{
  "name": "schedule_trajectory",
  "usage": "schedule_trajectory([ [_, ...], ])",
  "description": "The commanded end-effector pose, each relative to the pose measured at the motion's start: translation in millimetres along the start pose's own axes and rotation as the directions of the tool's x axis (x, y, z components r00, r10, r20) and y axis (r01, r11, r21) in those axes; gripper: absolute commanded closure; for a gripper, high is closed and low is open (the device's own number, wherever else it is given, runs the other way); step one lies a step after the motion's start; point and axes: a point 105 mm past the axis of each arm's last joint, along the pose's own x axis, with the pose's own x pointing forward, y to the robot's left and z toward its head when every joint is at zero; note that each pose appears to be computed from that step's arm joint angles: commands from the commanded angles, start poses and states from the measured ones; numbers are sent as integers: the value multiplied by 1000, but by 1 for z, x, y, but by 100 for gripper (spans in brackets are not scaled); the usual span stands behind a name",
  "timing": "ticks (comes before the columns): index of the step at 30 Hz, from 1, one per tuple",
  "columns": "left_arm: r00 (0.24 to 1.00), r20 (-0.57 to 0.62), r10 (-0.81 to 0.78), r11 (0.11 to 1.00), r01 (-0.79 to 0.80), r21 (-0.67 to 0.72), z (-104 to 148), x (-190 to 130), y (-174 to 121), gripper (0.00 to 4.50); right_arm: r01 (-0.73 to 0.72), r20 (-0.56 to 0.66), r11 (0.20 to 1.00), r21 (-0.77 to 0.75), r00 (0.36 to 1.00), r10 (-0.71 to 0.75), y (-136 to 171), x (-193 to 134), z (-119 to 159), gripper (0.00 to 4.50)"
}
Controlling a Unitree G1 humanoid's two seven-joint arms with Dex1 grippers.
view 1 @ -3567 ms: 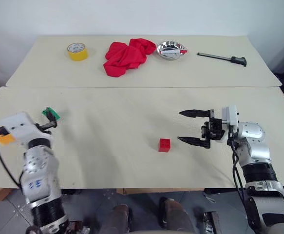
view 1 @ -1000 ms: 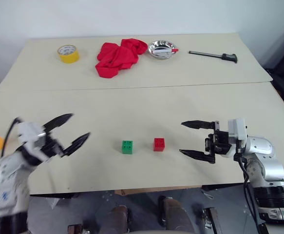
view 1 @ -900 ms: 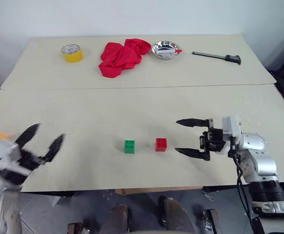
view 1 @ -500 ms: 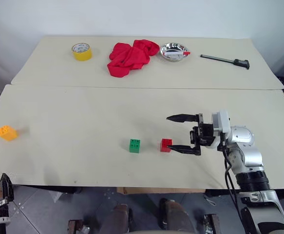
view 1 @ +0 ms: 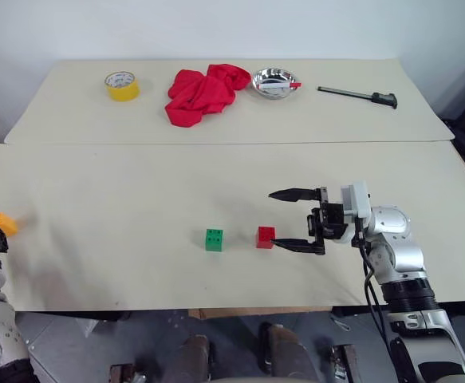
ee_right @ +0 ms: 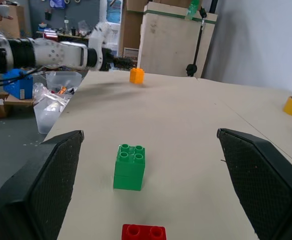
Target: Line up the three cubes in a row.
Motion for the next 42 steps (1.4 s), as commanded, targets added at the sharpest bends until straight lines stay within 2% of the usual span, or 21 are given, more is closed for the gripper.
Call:
schedule_trajectory([
  [1,999,30,-32,999,31,19,13,11,1,3,1,14,999,-51,1000,0,-1,3,9,0],
  [4,995,-2,-98,993,98,66,6,19,-9,3,6,14,999,-50,1000,-6,2,2,9,0],
  [7,997,-6,-82,994,82,77,5,24,-6,3,12,12,999,-44,1000,-11,4,1,9,0],
  [10,997,1,-78,994,78,72,3,24,-6,64,29,8,999,-43,1000,-29,4,0,8,0],
  [14,996,33,-78,994,75,81,4,21,-6,190,49,1,998,-41,999,-49,6,-4,7,0],
  [17,972,111,-209,977,202,65,17,19,-24,291,59,-3,997,-41,998,-60,6,-5,6,0],
  [18,953,136,-271,962,265,66,21,17,-31,304,64,-6,997,-41,998,-65,6,-6,6,0],
  [21,878,185,-442,896,440,53,31,6,-50,303,81,-18,996,-41,997,-81,8,-9,5,0],
  [22,808,189,-559,829,553,89,37,-3,-66,303,92,-25,995,-42,995,-93,8,-12,5,0],
  [24,570,174,-803,594,788,159,52,-33,-109,303,118,-44,992,-45,992,-120,9,-20,6,0],
  [26,258,52,-965,262,954,146,56,-68,-157,303,148,-74,988,-43,986,-151,12,-30,6,0],
  [28,-92,-95,-991,-104,986,133,46,-101,-200,303,176,-108,984,-37,978,-179,16,-41,5,0],
  [29,-229,-176,-958,-253,958,133,34,-111,-211,303,184,-124,982,-36,975,-187,20,-45,5,0],
  [31,-391,-298,-871,-437,893,107,12,-121,-216,303,185,-147,982,-37,971,-188,24,-50,4,0],
  [33,-481,-401,-780,-556,827,89,-11,-120,-211,303,186,-162,982,-40,968,-190,28,-53,6,0],
  [34,-500,-429,-752,-580,812,71,-18,-117,-210,303,191,-164,981,-40,967,-195,29,-54,8,0],
  [38,-496,-455,-740,-590,803,84,-23,-97,-219,303,220,-189,974,-53,956,-226,32,-62,12,0],
  [42,-504,-452,-736,-600,795,91,-24,-92,-225,303,252,-202,966,-62,944,-259,33,-67,15,0],
])
